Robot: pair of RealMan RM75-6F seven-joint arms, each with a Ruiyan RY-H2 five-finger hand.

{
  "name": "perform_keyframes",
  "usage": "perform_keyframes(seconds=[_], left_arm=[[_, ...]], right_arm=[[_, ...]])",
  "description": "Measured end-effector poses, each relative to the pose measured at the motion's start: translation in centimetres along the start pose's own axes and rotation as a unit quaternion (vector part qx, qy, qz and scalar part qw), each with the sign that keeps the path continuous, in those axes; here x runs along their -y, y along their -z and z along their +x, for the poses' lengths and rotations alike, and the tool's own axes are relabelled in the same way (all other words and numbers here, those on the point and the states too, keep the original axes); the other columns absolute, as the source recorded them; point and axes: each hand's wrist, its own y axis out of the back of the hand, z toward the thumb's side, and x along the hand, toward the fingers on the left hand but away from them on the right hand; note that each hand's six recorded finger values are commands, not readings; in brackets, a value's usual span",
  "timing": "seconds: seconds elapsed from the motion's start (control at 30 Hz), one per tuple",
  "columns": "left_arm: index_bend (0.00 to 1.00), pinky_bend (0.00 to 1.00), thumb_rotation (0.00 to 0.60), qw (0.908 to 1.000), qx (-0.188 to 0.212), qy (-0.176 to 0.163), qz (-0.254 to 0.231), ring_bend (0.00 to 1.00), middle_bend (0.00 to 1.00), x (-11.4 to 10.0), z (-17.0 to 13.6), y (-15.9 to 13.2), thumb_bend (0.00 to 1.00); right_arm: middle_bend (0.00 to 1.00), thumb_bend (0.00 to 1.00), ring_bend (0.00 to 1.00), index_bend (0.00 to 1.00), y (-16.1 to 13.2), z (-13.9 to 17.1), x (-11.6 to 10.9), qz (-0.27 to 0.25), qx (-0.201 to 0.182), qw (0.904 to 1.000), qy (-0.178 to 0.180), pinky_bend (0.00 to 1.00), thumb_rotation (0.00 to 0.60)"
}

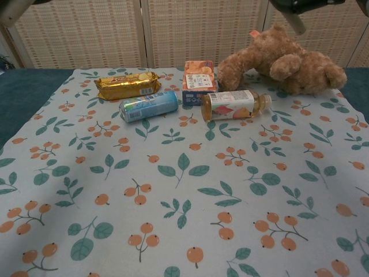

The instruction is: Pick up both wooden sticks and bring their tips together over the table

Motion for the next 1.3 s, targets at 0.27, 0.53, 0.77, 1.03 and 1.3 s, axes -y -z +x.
perform_keyframes(seconds=[0.27,0.53,0.77,1.03,1.3], left_arm=[[0.69,1.0,0.6,0.9985,0.017,0.049,-0.016,0.98,0.87,1.7,-1.1,-0.7,0.4],[0.69,1.0,0.6,0.9961,0.023,0.082,-0.019,0.98,0.87,3.4,-1.7,-0.7,0.4],[0.69,1.0,0.6,0.9947,0.022,0.099,-0.019,0.98,0.87,4.3,-2.0,-0.6,0.4],[0.69,1.0,0.6,0.9928,0.03,0.114,-0.021,0.98,0.87,4.8,-2.3,-1.0,0.4],[0.69,1.0,0.6,0.9936,0.026,0.109,0.005,0.98,0.87,4.0,-2.4,-0.1,0.4]], right_arm=[[0.68,1.0,0.92,0.78,-0.9,-0.9,1.3,-0.004,0.001,1.0,-0.006,1.0,0.6],[0.68,1.0,0.92,0.78,-2.0,-1.5,2.0,-0.007,-0.004,0.9999,-0.011,1.0,0.6],[0.68,1.0,0.92,0.78,-2.5,-1.6,2.6,-0.006,-0.006,0.9999,-0.015,1.0,0.6],[0.68,1.0,0.92,0.78,-2.6,-2.1,3.3,-0.002,-0.001,0.9998,-0.019,1.0,0.6],[0.68,1.0,0.92,0.78,-1.5,-1.4,3.1,0.021,0.006,0.9993,-0.029,1.0,0.6]])
